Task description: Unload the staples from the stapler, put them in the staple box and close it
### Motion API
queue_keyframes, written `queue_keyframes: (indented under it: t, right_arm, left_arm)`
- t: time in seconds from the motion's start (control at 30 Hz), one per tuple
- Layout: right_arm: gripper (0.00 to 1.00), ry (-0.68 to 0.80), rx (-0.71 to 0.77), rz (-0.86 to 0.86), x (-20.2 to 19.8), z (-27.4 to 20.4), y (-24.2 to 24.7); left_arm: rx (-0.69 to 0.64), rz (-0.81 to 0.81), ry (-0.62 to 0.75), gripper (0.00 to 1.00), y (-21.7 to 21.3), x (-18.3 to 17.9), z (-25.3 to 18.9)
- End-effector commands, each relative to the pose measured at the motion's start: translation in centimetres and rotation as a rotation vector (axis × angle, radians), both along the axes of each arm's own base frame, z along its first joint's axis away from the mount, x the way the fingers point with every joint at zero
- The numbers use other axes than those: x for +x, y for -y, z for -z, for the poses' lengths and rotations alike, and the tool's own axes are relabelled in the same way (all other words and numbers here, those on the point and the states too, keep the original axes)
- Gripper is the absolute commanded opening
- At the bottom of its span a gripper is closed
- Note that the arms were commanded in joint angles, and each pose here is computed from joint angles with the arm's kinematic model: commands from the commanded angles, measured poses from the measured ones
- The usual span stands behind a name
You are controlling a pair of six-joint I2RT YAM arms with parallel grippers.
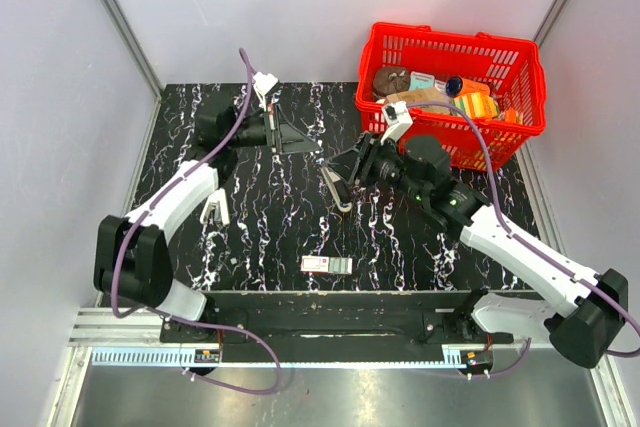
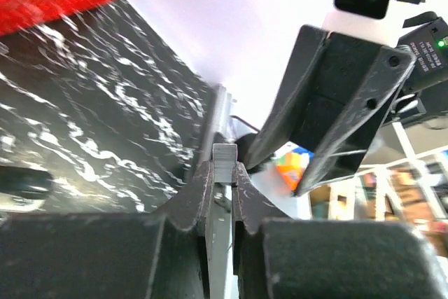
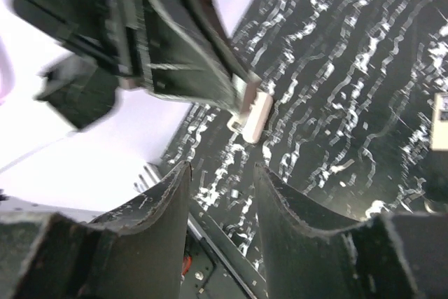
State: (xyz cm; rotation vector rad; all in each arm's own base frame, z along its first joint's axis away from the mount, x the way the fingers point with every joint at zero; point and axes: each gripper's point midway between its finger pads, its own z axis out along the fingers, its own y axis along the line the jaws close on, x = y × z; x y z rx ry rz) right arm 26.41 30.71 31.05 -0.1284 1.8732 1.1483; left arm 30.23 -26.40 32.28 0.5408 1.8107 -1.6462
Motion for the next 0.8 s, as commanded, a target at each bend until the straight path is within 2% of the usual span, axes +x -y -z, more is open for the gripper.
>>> queue_keyframes:
  t: [0.0,0.37,0.77]
  right_arm:
    - [0.47,0.128,0.178,-0.079,-1.6,-6.8,-0.4]
    - [0.47,0.141,0.225,-0.060,-1.4,-7.3,-0.4]
    - [0.44,0.140,0.272,-0.082,-0.8,-8.1,-1.4]
  left_arm:
    - [-0.152,0.195,0.017,0.00,-0.2,-3.9,-3.8]
    - [-0.162,0.294,0.055,0.00,-0.4,-7.0,-3.9]
    - [-0.192,0.306,0.053,0.00,-0.4,-7.3,-3.8]
